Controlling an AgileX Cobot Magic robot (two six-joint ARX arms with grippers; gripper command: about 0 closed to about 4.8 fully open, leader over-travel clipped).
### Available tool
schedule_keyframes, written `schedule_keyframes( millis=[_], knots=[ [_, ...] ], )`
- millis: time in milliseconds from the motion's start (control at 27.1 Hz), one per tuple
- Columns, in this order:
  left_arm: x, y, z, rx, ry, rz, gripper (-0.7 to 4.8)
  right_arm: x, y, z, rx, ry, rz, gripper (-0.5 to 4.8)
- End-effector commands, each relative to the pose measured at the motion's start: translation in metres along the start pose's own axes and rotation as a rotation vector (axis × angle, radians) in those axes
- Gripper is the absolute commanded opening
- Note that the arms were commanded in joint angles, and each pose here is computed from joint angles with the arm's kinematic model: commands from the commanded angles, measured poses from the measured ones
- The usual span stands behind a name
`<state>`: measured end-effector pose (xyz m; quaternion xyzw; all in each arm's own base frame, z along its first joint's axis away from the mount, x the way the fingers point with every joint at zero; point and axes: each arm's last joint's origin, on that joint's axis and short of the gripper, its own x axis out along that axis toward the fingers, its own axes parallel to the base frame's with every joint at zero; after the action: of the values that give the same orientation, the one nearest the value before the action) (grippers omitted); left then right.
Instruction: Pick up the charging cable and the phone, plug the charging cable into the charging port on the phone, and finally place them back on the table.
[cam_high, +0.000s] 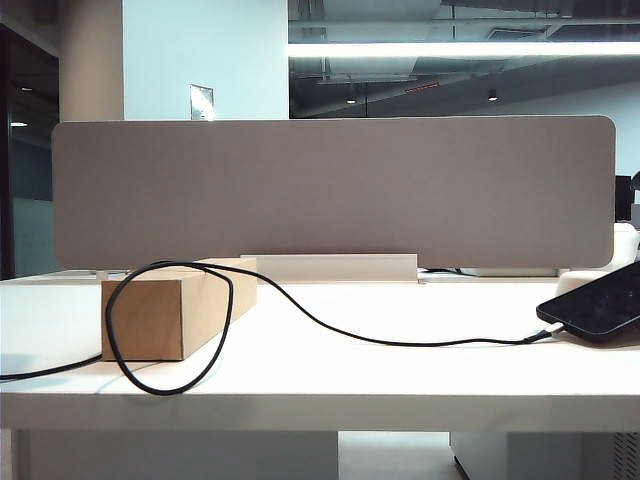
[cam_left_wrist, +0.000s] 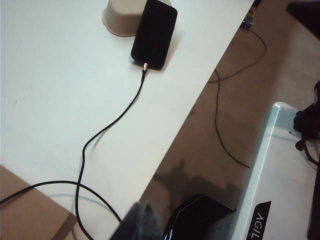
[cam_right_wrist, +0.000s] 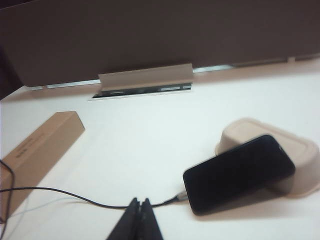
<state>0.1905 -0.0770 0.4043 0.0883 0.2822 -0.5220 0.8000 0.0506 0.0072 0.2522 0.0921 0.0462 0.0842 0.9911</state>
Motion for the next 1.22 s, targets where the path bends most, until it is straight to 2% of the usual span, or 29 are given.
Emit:
schedule_keyframes(
  millis=[37, 332, 775, 1218],
  knots=[
    [-0.002, -0.002, 0.001, 0.03, -0.009, -0.002, -0.06, 0.015, -0.004, -0.015, 0.053, -0.045, 0.0, -0.07],
    [-0.002, -0.002, 0.001, 0.028, -0.006, -0.003, -0.06, 0.036, -0.011, -0.043, 0.038, -0.096, 0.007, -0.07],
    [-0.002, -0.003, -0.001, 0.016, 0.01, -0.011, -0.06, 0.051, -0.019, -0.08, -0.009, -0.036, -0.004, -0.06],
    [-0.002, -0.003, -0.001, 0.03, 0.012, -0.012, -0.06, 0.053, -0.024, -0.091, -0.006, -0.002, -0.081, -0.05]
  ],
)
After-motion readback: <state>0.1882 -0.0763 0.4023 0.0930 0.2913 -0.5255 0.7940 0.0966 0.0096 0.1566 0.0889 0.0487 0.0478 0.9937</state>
